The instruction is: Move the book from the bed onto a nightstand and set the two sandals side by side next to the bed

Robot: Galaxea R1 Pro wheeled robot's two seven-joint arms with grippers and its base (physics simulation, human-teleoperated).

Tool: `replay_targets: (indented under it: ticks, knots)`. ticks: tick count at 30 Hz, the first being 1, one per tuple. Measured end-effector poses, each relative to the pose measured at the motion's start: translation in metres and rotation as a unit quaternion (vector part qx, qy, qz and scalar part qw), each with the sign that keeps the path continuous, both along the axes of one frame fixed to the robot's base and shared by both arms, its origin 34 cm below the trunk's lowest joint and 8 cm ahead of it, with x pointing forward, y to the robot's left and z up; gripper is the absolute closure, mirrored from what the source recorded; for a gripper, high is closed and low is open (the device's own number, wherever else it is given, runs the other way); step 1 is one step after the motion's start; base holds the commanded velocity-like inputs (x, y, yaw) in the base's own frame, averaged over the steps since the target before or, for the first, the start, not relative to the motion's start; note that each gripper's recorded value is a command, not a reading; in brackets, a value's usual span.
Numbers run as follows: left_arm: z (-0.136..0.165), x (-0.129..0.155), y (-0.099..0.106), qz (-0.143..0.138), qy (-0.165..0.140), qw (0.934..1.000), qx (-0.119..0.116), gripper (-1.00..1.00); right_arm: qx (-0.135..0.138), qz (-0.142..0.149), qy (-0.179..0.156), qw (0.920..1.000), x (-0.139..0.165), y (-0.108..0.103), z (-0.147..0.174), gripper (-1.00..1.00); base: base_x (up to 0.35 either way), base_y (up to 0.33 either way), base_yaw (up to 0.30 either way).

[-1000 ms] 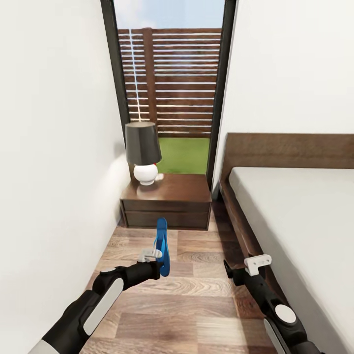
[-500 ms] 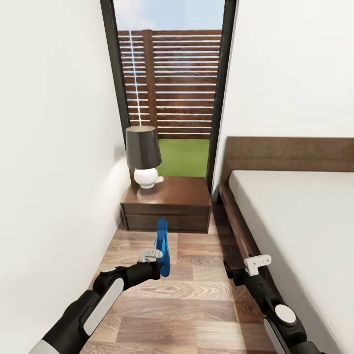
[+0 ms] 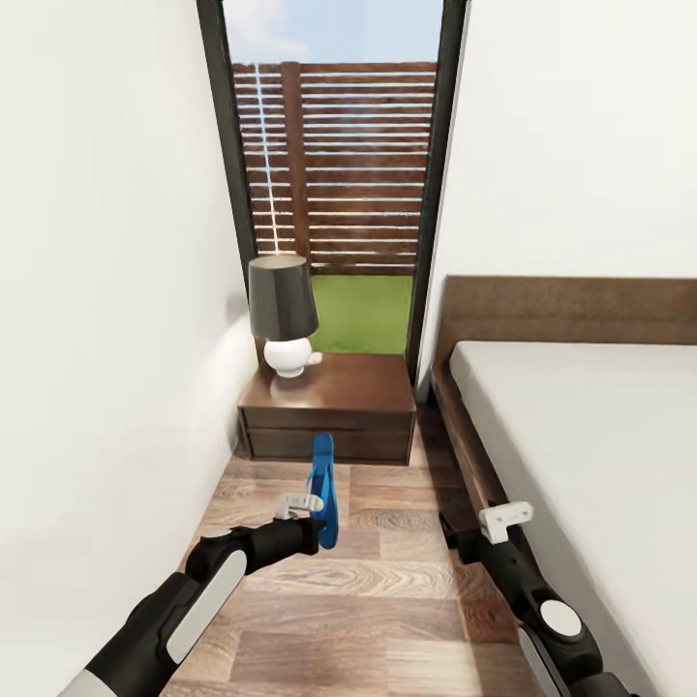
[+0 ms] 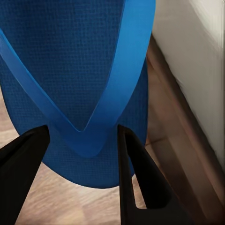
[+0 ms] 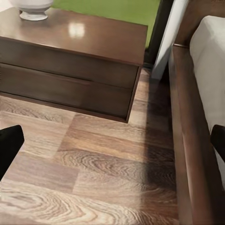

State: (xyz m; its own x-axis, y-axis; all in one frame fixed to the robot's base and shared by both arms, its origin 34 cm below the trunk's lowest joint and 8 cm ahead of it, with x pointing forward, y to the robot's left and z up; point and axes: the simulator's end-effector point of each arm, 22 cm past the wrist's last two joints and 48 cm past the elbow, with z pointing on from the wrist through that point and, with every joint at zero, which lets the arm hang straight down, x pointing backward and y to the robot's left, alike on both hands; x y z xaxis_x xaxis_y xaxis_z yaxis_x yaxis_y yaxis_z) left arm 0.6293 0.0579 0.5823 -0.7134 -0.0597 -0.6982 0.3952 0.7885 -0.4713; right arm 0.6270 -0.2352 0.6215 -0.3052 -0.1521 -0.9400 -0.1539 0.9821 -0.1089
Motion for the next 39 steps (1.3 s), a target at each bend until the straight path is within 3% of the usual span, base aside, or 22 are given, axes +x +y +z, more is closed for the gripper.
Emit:
replay_targets:
  ticks: [6, 10, 13, 16, 17, 20, 22, 25, 30, 35, 39]
  knots:
    - [0.013, 0.002, 0.0, 0.0, 0.0, 1.0, 0.0, 1.0, 0.001, 0.032, 0.005, 0.9995, -0.003, 0.03, 0.009, -1.0, 0.0, 0.0, 0.0]
    - [0.021, 0.004, 0.0, 0.0, 0.0, 1.0, 0.0, 1.0, 0.001, 0.036, 0.011, 0.9993, -0.003, 0.033, 0.014, -1.0, 0.0, 0.0, 0.0]
    - [0.027, 0.005, 0.0, 0.0, 0.0, 1.0, 0.0, 1.0, 0.019, 0.038, 0.018, 0.9989, -0.003, 0.036, 0.018, -1.0, 0.0, 0.0, 0.0]
    - [0.034, 0.006, 0.0, -0.001, 0.001, 1.0, -0.001, 1.0, 0.073, 0.052, 0.029, 0.9956, -0.005, 0.049, 0.025, -1.0, 0.0, 0.0, 0.0]
    - [0.036, 0.007, -0.001, -0.001, 0.001, 1.0, -0.001, 1.0, 0.105, 0.061, 0.035, 0.9921, -0.007, 0.057, 0.028, -1.0, 0.0, 0.0, 0.0]
    - [0.042, 0.008, -0.001, -0.001, 0.001, 1.0, -0.001, 1.0, 0.202, 0.089, 0.059, 0.9736, -0.014, 0.08, 0.039, -1.0, 0.0, 0.0, 0.0]
    - [0.046, 0.008, -0.001, -0.001, 0.001, 1.0, -0.001, 1.0, 0.244, 0.106, 0.073, 0.9611, -0.019, 0.092, 0.047, -1.0, 0.0, 0.0, 0.0]
    - [0.052, 0.009, -0.001, -0.001, 0.001, 1.0, -0.001, 1.0, 0.273, 0.117, 0.081, 0.9514, -0.021, 0.1, 0.056, -1.0, 0.0, 0.0, 0.0]
    - [0.062, 0.011, -0.001, -0.002, 0.002, 1.0, -0.001, 1.0, 0.284, 0.117, 0.083, 0.9482, -0.02, 0.099, 0.066, -1.0, 0.0, 0.0, 0.0]
    - [0.072, 0.012, -0.001, -0.002, 0.002, 1.0, -0.001, 1.0, 0.339, 0.129, 0.081, 0.9282, -0.021, 0.108, 0.089, -1.0, 0.0, 0.0, 0.0]
    - [0.079, 0.011, -0.004, -0.007, 0.002, 1.0, 0.0, 1.0, 0.348, 0.134, 0.081, 0.9244, -0.02, 0.111, 0.1, -1.0, 0.0, 0.0, 0.0]
